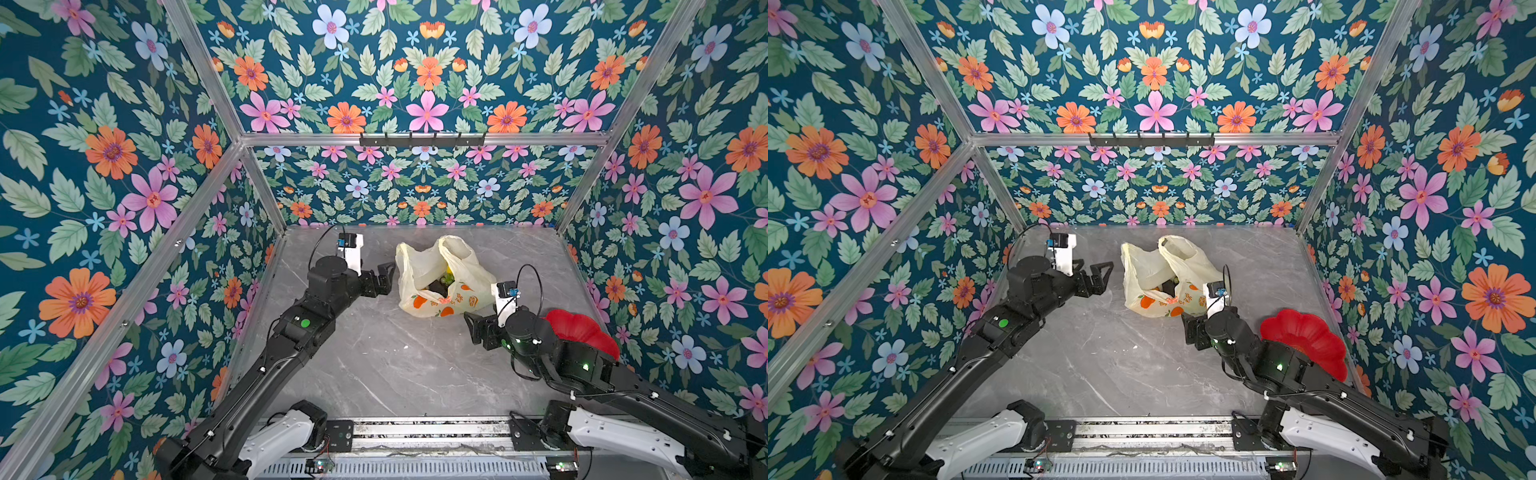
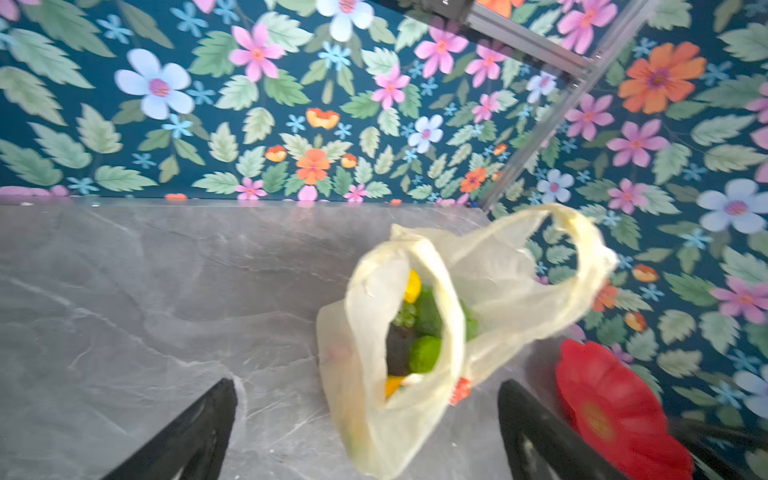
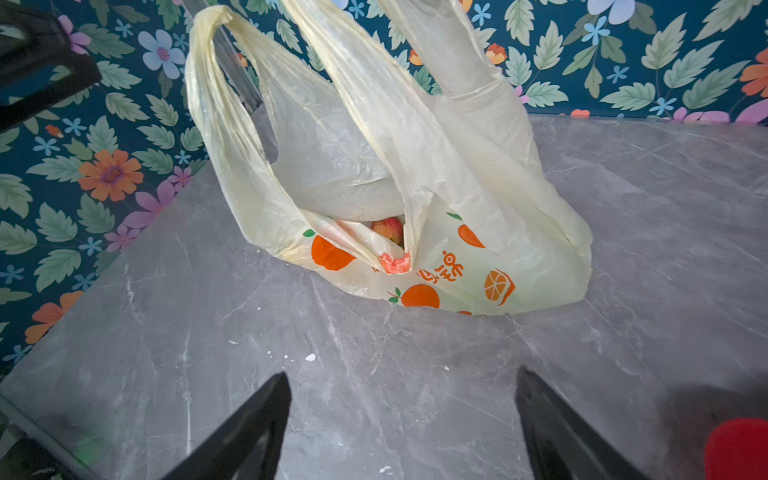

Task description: Take the fake fruits out of the plastic bag

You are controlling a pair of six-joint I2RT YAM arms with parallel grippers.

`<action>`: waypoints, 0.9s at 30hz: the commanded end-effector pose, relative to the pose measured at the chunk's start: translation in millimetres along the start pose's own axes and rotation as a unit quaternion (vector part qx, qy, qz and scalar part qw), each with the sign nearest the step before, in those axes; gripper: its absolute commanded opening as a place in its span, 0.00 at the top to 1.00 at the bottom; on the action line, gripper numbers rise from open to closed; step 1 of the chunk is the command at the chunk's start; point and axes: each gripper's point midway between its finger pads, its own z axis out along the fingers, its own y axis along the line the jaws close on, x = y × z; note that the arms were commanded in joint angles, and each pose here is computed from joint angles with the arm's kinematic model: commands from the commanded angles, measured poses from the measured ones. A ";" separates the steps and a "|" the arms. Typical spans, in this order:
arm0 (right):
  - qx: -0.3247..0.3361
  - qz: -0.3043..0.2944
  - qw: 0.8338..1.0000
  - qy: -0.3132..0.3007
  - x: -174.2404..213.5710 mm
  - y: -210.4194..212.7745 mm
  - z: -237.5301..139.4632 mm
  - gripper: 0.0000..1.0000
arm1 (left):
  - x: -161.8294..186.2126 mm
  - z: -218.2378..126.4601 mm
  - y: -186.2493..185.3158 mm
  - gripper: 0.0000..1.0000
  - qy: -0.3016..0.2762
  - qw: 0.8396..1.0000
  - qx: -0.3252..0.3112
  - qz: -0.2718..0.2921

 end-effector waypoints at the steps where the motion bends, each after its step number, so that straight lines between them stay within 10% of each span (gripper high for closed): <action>1: 0.017 0.009 1.000 -0.017 -5.8 -6.6 -0.7 0.13 | 20.3 8.5 -2.7 0.00 0.051 0.999 -0.013 0.008; 19: 0.028 -0.009 0.998 0.060 16.0 1.0 14.8 0.12 | 94.3 104.3 22.6 0.00 0.171 0.973 -0.113 -0.106; 27: 0.049 0.012 0.992 0.115 23.7 -0.9 33.6 0.15 | 107.2 127.7 11.3 0.39 0.173 0.971 -0.066 -0.149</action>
